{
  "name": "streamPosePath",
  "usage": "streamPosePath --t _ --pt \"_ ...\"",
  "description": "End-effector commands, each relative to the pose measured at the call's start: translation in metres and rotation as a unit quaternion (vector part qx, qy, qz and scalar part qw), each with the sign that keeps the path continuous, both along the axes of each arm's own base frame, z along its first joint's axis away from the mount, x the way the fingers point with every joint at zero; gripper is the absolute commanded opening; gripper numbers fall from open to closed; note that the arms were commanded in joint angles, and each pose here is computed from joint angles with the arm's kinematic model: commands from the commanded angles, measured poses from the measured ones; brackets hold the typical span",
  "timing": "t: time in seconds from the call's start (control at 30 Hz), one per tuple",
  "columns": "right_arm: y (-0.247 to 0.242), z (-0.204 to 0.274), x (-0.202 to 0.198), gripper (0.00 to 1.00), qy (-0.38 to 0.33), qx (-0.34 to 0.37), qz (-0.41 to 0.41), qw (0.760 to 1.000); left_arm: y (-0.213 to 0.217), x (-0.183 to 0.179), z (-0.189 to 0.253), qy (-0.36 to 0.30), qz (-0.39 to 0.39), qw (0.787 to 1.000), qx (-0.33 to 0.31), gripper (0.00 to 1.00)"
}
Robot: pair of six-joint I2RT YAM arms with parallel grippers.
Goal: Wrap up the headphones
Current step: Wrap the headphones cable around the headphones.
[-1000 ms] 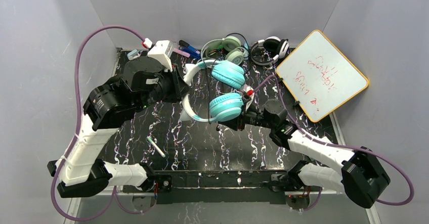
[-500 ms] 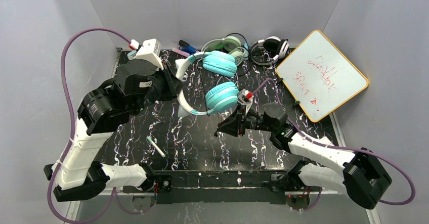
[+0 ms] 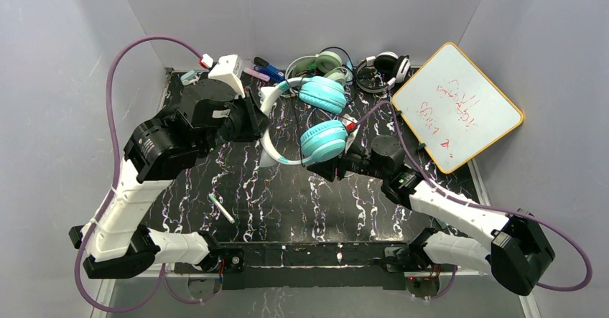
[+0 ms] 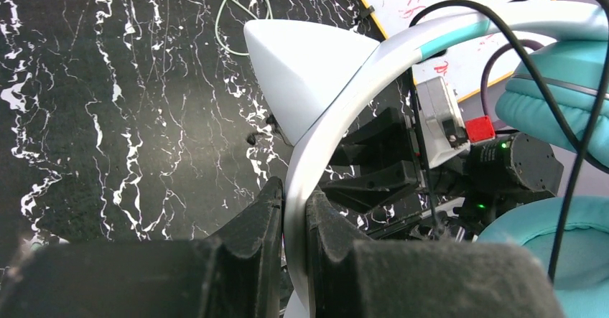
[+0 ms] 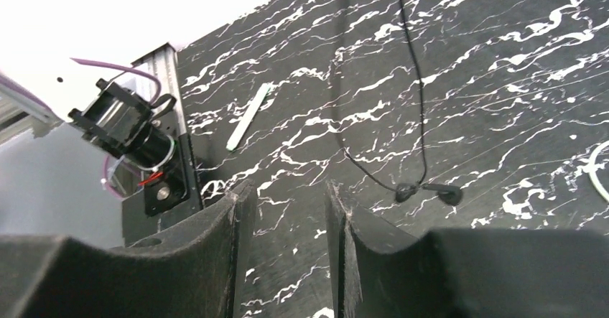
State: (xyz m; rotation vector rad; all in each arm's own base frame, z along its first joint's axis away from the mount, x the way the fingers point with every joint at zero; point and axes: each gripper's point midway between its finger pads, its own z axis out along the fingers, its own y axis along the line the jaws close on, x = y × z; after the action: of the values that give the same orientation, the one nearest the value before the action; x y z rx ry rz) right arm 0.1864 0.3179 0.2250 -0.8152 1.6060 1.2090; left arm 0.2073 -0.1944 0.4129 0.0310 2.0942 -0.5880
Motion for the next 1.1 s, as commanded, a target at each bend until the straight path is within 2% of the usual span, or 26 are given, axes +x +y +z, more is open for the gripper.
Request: streamPosePath --t 0.0,0.03,0.13,0.2,0.33,0.5,0.57,0.6,0.7,0.73,0.77,1.0,1.07 --pt "0.007 0.025 0.022 0.49 -0.054 0.003 -0.025 0.998 -0.010 -0.004 0.035 -0.028 -0.021 0.998 -0.056 0.00" --pt "0.007 0.026 0.026 0.54 -0.057 0.002 -0.031 0.998 -0.011 -0.004 0.036 -0.027 -0.024 0.998 -0.057 0.00" --pt "0.003 0.026 0.041 0.85 -0.062 0.000 -0.074 0.995 -0.013 -0.004 0.040 -0.029 -0.028 0.998 -0.057 0.00" --pt "-0.003 0.029 0.050 0.95 -0.072 0.008 -0.103 0.992 -0.013 -0.003 0.043 -0.032 -0.028 0.997 -0.058 0.00" --pt "-0.007 0.026 0.059 0.99 -0.092 0.007 -0.119 0.989 -0.014 -0.003 0.049 -0.036 -0.030 0.997 -0.061 0.00" --pt "0.003 0.020 0.061 0.98 -0.116 0.002 -0.083 0.990 -0.017 -0.005 0.055 -0.037 -0.038 0.996 -0.073 0.00" --pt "0.006 0.020 0.063 0.88 -0.119 0.004 -0.072 0.990 -0.016 -0.005 0.057 -0.038 -0.038 0.996 -0.075 0.00" --pt "0.008 0.020 0.063 0.74 -0.117 0.006 -0.064 0.991 -0.016 -0.006 0.058 -0.038 -0.037 0.996 -0.076 0.00" --pt "0.016 0.019 0.053 0.19 -0.101 0.013 -0.019 0.995 -0.014 -0.006 0.061 -0.041 -0.034 0.995 -0.080 0.00" --pt "0.017 0.019 0.047 0.12 -0.092 0.017 -0.005 0.996 -0.012 -0.005 0.061 -0.043 -0.028 0.996 -0.079 0.00" --pt "0.018 0.019 0.041 0.09 -0.080 0.021 0.006 0.997 -0.009 -0.004 0.060 -0.044 -0.021 0.996 -0.076 0.00" --pt "0.005 0.011 -0.012 0.08 0.014 0.071 0.047 0.996 0.006 0.012 0.045 -0.046 0.057 0.994 -0.080 0.00" --pt "0.000 0.012 -0.028 0.02 0.032 0.090 0.054 0.994 0.003 0.018 0.038 -0.041 0.069 0.993 -0.084 0.00"
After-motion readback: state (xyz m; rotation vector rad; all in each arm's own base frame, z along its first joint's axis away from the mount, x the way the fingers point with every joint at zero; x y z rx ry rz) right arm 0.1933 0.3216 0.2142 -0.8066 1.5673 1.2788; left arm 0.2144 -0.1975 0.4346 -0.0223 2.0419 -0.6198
